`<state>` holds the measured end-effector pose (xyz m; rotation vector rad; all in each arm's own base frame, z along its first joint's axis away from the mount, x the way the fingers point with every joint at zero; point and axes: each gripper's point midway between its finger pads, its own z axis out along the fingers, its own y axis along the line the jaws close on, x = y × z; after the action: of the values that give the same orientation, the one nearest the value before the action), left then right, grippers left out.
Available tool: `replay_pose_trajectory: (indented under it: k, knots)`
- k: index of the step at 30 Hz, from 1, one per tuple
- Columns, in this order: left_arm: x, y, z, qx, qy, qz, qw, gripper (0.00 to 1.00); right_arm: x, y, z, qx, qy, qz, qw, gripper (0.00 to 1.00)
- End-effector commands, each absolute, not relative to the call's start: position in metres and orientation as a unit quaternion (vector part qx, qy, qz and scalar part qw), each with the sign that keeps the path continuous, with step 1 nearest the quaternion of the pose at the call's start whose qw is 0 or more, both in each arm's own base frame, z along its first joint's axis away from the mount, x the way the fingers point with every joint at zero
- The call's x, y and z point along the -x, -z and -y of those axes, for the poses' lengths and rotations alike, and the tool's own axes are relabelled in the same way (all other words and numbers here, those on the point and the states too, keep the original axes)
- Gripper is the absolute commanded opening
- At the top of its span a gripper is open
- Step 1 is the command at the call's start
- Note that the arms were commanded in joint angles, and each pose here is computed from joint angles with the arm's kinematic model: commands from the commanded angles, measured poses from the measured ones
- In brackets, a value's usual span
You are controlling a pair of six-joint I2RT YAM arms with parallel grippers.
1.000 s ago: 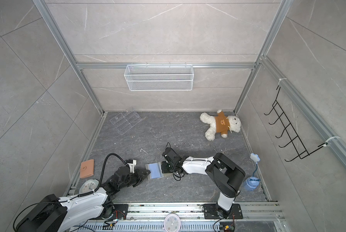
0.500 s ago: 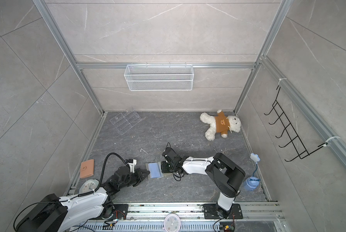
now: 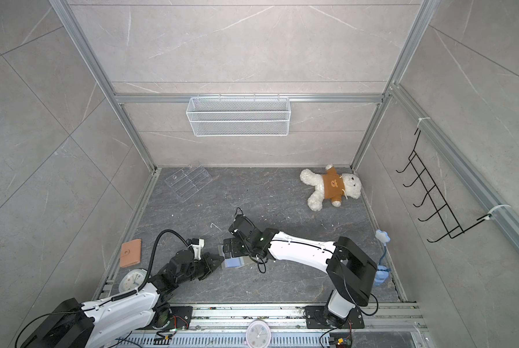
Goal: Take the credit cards out of the card holder
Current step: Pick up the card holder from the center of the table, then flip over the card slot on the card holder.
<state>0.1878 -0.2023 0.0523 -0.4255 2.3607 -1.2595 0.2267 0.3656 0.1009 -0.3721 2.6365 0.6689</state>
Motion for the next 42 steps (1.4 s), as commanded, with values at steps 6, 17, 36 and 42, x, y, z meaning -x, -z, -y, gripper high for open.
replay_pose_trajectory:
  k: [6, 17, 36, 42]
  knots:
    - [-0.198, -0.073, 0.209, 0.133, 0.466, -0.840, 0.243, 0.00, -0.218, -0.068, -0.361, 0.165, -0.162, -0.958, 0.167, 0.93]
    - [-0.198, -0.076, 0.210, 0.132, 0.469, -0.838, 0.246, 0.00, -0.215, -0.046, -0.363, 0.170, -0.150, -0.962, 0.149, 0.91]
    - [-0.193, -0.076, 0.205, 0.126, 0.462, -0.843, 0.246, 0.00, -0.250, -0.053, -0.275, 0.071, -0.067, -0.974, 0.206, 0.86]
    - [-0.194, -0.078, 0.207, 0.121, 0.462, -0.843, 0.248, 0.00, -0.232, -0.087, -0.318, 0.127, -0.156, -0.953, 0.226, 0.87]
